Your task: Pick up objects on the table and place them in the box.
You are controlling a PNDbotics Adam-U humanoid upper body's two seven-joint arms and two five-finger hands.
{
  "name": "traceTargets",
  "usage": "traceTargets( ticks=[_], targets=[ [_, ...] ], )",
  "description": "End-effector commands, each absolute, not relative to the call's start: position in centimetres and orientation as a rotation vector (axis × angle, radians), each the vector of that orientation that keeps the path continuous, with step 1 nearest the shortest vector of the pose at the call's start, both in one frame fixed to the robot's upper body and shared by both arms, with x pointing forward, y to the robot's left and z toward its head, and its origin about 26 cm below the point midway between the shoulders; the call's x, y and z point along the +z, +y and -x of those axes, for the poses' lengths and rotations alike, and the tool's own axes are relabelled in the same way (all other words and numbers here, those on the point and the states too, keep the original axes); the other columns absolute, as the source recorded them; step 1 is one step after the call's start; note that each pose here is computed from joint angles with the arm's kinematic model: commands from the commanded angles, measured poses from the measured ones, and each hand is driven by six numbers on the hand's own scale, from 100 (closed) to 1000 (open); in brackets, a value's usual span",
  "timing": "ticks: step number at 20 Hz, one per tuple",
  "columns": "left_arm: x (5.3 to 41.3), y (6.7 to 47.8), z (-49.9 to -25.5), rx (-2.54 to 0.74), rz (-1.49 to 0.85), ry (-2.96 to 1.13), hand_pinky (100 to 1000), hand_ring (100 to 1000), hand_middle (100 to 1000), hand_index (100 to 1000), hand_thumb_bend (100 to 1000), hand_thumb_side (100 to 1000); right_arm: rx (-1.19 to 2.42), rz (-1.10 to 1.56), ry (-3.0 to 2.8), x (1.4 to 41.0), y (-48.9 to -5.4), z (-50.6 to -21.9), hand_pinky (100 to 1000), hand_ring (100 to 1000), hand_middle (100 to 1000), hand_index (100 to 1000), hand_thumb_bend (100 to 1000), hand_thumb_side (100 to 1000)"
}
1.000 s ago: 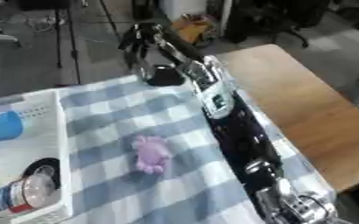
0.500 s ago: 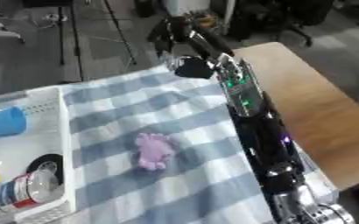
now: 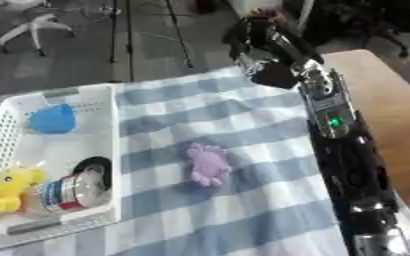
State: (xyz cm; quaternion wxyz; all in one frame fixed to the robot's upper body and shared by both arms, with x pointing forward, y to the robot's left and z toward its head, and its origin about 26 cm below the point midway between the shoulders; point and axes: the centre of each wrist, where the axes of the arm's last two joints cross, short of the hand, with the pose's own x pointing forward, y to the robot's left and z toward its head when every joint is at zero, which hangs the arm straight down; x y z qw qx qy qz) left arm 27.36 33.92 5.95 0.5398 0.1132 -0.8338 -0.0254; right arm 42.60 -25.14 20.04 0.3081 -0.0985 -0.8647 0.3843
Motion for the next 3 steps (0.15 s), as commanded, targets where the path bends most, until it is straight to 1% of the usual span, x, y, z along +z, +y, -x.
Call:
traceTargets(
  ticks=[1, 3],
  targets=[
    [6.90, 34.26, -27.48, -0.079, -0.288, -2.009, 512, 636, 710, 716, 389, 909, 1.025, 0.285, -2.319, 21.47, -25.58, -42.33, 467, 567, 660, 708, 100, 476],
    [6.84, 34.22, -27.48, -0.078, -0.286, -2.007, 512, 636, 710, 716, 389, 910, 1.019, 0.280, -2.318, 21.43, -25.58, -42.28, 467, 567, 660, 708, 100, 476]
  ],
)
